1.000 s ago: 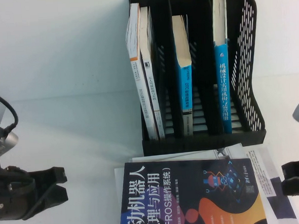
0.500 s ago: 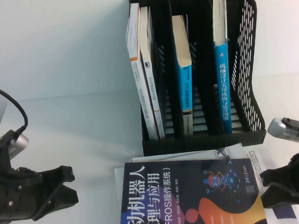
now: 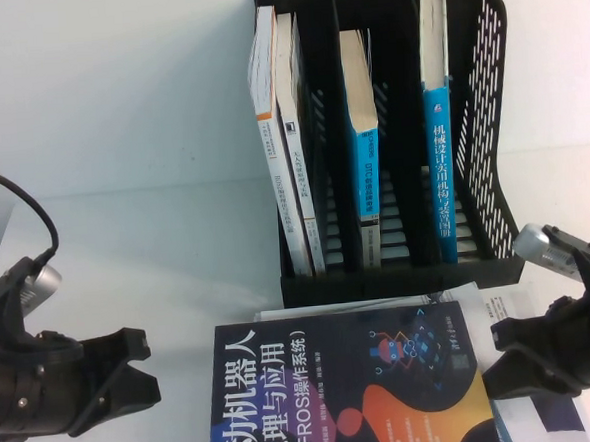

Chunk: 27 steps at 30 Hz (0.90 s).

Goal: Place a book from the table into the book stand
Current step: Push book with right arm

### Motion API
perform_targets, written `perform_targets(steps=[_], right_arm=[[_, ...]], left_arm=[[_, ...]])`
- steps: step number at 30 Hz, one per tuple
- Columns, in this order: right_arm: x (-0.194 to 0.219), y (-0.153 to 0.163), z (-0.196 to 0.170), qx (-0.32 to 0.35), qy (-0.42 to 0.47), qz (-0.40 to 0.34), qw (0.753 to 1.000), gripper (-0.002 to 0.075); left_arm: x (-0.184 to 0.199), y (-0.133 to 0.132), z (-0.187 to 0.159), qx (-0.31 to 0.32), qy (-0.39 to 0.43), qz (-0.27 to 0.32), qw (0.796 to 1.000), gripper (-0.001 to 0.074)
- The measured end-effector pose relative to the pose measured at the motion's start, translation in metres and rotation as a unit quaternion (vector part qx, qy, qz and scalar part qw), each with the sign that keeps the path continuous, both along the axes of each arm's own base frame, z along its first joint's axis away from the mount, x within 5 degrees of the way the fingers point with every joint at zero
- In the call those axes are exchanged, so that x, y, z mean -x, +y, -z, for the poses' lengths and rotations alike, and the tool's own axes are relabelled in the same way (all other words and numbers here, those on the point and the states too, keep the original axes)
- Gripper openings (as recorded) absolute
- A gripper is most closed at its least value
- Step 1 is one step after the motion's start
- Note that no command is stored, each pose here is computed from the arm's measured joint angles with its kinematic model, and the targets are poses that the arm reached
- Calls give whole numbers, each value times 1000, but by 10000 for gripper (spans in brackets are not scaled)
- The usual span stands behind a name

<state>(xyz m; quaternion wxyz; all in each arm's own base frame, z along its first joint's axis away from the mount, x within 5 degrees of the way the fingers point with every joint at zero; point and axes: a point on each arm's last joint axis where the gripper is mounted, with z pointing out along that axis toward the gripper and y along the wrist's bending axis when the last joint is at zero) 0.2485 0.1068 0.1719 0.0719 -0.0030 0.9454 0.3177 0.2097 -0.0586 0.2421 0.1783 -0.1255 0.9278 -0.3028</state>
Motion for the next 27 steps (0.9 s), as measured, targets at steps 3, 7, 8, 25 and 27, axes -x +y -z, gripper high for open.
perform_targets(steps=[3, 7, 8, 25, 27], right_arm=[[2, 5, 0, 1, -6, -12, 1000, -3], [8, 19, 0, 1, -10, -39, 999, -3], [9, 22, 0, 1, -11, -42, 999, -3], [10, 28, 0, 8, -28, -53, 998, -3], [11, 29, 0, 6, -25, -58, 998, -3]], left_arm=[[0, -1, -1, 7, -3, 0, 1000, -4], [-1, -2, -2, 18, -8, 1, 1000, -4], [-1, -3, -2, 17, -10, 3, 1000, -4], [-5, 0, 1, -11, -34, 23, 999, 188], [-6, 0, 3, -14, -30, 26, 999, 261]])
